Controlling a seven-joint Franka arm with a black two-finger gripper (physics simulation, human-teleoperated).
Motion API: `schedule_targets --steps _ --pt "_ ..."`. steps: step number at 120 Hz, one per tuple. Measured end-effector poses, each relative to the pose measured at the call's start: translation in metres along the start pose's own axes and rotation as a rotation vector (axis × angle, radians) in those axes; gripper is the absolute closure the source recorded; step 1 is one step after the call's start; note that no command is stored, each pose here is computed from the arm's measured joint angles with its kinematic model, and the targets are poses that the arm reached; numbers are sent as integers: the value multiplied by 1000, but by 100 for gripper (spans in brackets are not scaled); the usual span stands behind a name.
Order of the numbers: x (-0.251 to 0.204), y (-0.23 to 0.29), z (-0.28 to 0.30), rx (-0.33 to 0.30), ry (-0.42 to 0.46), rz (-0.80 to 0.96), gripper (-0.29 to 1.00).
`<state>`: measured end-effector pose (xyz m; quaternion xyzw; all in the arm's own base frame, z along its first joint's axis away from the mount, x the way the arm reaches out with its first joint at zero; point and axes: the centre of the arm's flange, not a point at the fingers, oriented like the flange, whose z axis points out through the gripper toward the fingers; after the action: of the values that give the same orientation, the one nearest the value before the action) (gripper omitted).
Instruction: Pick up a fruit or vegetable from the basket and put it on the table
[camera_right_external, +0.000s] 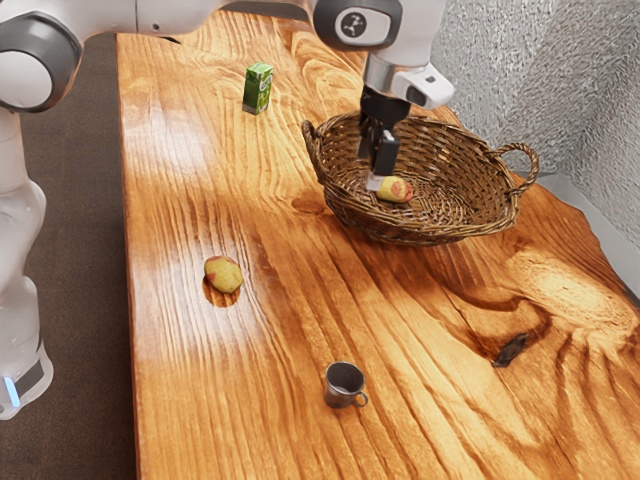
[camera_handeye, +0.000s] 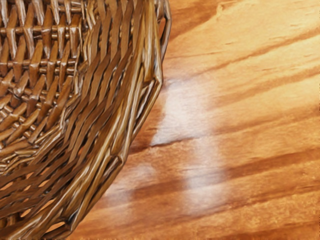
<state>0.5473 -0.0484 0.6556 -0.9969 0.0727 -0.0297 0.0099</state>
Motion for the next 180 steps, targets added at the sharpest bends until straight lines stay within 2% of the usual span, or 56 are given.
schedule_targets --steps 46,60,78,94,106,124,148,166,180 --pt "0 -10 0 2 -7 -27 0" --pt "3 -18 -23 9 30 -42 0" --pt "21 -29 -7 25 0 -67 0" --pt "33 -84 3 66 -11 -168 0" --pt "43 -90 19 84 -30 -177 0" --pt "69 -83 27 111 2 -162 0" --pt "102 -85 62 110 9 -180 0" --pt "131 -143 103 139 19 -272 0" --pt "143 -153 117 142 32 -288 0"
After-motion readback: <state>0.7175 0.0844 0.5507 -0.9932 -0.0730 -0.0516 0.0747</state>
